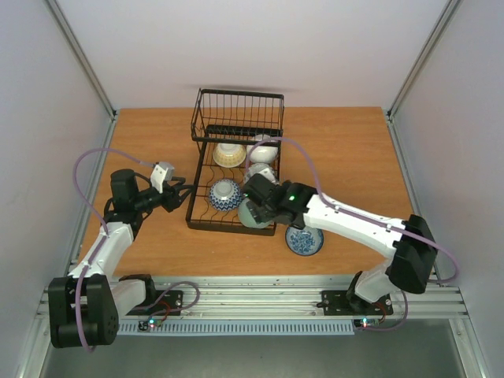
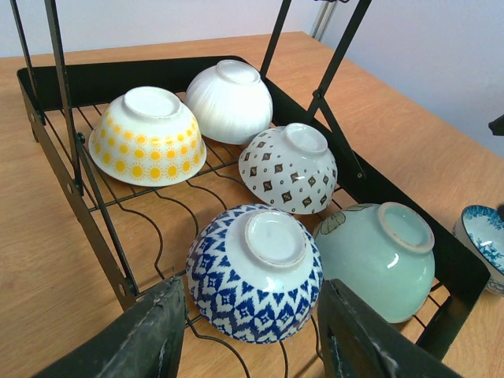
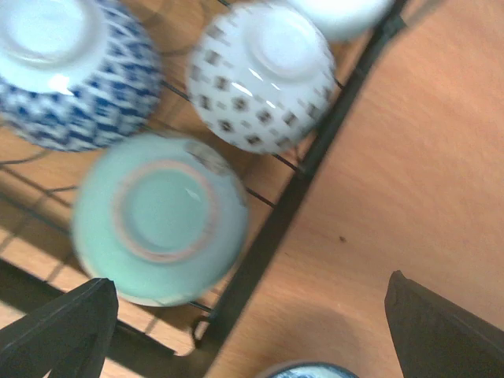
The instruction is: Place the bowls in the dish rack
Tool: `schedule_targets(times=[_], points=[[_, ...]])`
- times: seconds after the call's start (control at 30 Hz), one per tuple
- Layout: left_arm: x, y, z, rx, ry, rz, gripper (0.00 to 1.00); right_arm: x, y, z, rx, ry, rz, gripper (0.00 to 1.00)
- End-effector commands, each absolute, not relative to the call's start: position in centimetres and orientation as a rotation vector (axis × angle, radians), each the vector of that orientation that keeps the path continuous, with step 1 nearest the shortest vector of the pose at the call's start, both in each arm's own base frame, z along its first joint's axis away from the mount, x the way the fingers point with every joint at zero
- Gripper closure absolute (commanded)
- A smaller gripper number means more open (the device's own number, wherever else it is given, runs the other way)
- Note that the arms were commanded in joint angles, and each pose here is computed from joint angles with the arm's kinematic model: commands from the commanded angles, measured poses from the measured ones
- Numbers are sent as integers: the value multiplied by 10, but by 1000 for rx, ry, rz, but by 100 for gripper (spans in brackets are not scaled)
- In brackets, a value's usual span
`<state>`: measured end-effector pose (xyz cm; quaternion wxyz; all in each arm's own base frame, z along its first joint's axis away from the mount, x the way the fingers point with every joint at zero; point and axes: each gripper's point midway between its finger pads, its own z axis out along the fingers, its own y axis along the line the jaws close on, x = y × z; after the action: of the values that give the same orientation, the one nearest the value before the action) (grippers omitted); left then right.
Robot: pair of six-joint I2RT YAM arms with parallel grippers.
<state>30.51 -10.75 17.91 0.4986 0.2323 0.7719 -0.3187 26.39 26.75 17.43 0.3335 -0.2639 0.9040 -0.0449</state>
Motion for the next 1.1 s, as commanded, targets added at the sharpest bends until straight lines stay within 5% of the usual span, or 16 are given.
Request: schedule_targets(times=[0.0, 0.83, 1.07], points=[[305, -108, 187, 588, 1824, -755, 52, 266, 223, 152, -406, 2507, -43, 7], [308, -108, 181, 583, 1839, -771, 52, 185, 100, 75, 106, 2731, -137, 28], [309, -108, 180, 581, 1844, -770, 52, 179, 105, 53, 123, 2774, -90, 56]])
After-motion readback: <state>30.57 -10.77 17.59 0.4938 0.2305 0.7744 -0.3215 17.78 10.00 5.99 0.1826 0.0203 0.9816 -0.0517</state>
